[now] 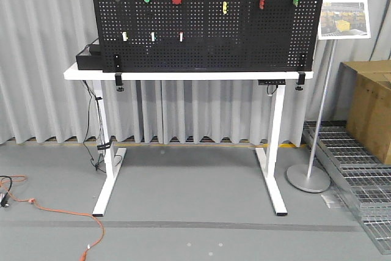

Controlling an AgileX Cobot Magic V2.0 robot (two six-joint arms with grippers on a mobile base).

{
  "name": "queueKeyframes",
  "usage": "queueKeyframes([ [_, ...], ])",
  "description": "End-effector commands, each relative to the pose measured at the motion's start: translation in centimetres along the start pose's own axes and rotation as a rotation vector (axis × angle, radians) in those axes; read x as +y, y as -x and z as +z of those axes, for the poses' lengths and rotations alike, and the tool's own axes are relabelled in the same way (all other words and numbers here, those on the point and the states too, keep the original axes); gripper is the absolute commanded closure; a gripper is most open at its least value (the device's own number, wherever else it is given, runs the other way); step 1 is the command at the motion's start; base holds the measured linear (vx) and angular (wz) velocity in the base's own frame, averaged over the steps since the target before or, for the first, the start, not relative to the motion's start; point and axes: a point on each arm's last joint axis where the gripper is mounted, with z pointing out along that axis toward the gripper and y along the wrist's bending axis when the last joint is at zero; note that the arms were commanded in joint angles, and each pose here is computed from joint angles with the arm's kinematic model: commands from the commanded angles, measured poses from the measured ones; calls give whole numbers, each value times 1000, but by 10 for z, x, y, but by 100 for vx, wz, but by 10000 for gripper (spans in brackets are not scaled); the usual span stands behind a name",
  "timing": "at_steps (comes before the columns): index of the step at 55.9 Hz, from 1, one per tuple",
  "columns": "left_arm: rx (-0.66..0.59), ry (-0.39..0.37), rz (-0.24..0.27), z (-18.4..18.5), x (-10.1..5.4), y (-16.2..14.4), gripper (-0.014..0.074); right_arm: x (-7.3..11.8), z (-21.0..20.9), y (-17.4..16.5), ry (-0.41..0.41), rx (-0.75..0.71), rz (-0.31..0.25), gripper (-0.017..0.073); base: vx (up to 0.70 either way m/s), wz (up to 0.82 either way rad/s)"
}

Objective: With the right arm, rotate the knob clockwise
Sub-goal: 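Drive the base forward up to the black pegboard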

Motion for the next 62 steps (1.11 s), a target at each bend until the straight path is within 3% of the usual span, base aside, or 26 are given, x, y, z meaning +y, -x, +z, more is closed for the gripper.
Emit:
queueKeyframes([
  [1,-66,-11,-6,1,-1,-1,600,0,0,3,-6,-79,-4,568,0,-1],
  [62,-66,-11,-6,1,-1,-1,600,0,0,3,-6,-79,-4,568,2,-1],
])
